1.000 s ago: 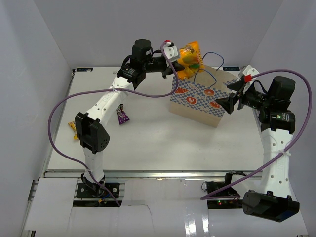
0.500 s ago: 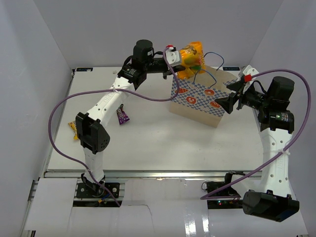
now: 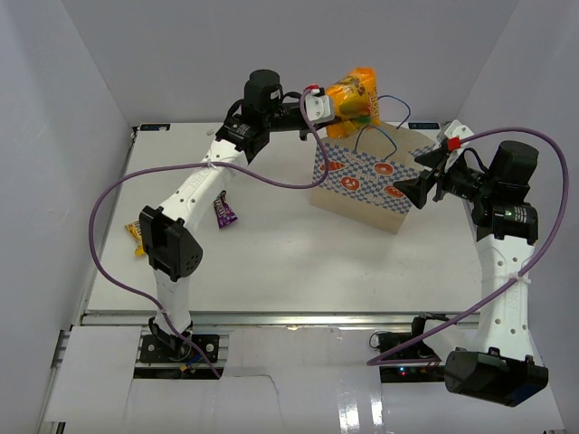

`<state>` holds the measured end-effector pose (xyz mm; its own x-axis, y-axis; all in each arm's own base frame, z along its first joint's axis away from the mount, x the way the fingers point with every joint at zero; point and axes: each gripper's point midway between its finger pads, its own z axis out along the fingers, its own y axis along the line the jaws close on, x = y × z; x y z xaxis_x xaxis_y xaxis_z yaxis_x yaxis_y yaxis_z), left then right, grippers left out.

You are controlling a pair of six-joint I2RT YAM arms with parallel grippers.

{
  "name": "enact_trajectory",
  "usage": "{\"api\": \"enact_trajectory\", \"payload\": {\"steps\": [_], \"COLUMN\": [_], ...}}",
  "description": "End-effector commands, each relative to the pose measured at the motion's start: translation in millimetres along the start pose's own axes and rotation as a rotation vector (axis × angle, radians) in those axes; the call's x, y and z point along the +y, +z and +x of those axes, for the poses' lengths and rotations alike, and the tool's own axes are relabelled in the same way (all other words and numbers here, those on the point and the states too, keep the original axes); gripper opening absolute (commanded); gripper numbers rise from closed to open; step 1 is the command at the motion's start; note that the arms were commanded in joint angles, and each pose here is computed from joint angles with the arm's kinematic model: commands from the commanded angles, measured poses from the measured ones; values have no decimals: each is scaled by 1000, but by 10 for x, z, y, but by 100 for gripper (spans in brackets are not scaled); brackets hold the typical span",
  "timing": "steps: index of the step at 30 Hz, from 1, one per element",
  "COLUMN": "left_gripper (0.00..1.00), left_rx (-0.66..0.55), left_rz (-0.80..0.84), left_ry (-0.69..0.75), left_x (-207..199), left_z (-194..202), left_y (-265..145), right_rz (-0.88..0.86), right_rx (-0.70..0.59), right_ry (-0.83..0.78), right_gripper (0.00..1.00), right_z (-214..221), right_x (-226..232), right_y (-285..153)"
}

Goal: Place the snacks into the paper bag

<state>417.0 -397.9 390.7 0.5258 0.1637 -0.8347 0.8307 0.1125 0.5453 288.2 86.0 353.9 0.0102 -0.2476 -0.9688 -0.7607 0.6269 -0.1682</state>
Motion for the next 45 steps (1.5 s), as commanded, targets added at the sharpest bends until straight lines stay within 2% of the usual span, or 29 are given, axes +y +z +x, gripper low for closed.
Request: {"api": "enact_trajectory", "payload": {"steps": [1,24,29,30,31,33,34,41,44,45], "left_gripper": [0,0,13,17,26,32,40,51,55,57], "left_rx": [-136,-102,-102,-101,-99,-103,-102,-113,-148,-179], "left_rz": [-38,-2,-4,-7,-12,-19,-24,-107,-205,-250], "left_ry": [227,236,234,234,237,238,236,225,232,219], "left_x": [223,29,15,21,30,43,53,203,378,450], "left_z": [-614,-372,-380,-379,-387,-421,-419,-584,-838,-1033], "left_y": [-46,118,156,156,158,162,164,125,6,-95], "right_rz": [-10,-6,-9,-8,-7,-9,-8,-17,-61,-84], "right_rx": [-29,-32,-32,-32,-33,-33,-32,-38,-55,-60], "right_ry": [-12,-3,-2,-3,-4,-4,-3,-7,-35,-37], "right_gripper": [84,84,84,84,84,84,84,84,84,85], "right_z": [-75,-61,-56,-61,-63,-64,-57,-75,-123,-134], "right_x": [25,6,17,12,18,22,19,39,111,151], "right_y": [-10,-8,-6,-9,-13,-11,-12,-16,-20,-19]}}
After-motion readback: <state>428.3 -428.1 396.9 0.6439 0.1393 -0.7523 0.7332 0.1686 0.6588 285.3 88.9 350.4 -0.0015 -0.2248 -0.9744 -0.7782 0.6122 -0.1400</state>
